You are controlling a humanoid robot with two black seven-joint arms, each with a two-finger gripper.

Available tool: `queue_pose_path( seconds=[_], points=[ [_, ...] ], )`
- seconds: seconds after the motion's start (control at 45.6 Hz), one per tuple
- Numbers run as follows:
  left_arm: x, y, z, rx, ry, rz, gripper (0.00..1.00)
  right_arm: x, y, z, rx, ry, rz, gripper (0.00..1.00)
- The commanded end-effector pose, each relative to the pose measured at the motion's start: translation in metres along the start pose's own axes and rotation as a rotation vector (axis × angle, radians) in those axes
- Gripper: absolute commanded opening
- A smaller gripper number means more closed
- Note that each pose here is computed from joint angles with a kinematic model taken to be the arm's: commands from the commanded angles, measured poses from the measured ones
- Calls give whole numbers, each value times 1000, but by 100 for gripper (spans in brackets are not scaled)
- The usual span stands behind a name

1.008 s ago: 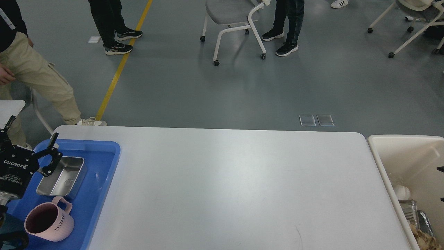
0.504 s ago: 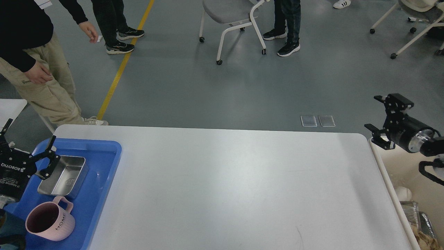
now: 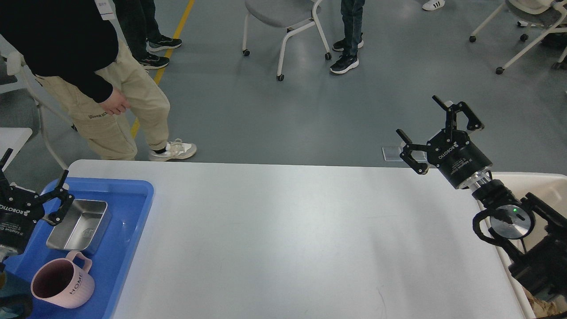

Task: Tidy desktop
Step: 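Release the foil tray and raise the right gripper out of the bin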

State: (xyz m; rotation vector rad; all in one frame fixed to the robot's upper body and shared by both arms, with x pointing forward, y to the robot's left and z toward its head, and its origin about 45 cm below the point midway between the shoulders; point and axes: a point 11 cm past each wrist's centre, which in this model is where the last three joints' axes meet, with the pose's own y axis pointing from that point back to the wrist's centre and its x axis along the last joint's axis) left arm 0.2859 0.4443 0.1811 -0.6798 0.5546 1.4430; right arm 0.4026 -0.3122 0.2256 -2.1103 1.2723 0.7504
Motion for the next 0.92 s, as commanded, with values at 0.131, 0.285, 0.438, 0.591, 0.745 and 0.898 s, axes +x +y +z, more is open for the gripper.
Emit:
queue_pose_path(
  seconds=[0.131, 0.285, 0.438, 0.591, 0.745, 0.898],
  points=[
    [0, -8, -2, 0, 5, -1, 97, -7, -13, 40, -31, -145, 43, 100],
    [0, -10, -4, 14, 12, 0, 97, -12, -19, 60, -53, -191, 59, 100],
    [9, -11, -7, 16, 21, 29, 97, -17, -23, 75, -62, -224, 73, 100],
    [17, -17, -16, 8, 48, 51, 97, -16, -25, 92, -86, -243, 132, 100],
    [13, -18, -23, 20, 57, 39, 97, -12, -21, 96, -96, -243, 158, 100],
    [11, -17, -28, 40, 58, 31, 97, -10, -19, 94, -94, -235, 161, 100]
  ],
)
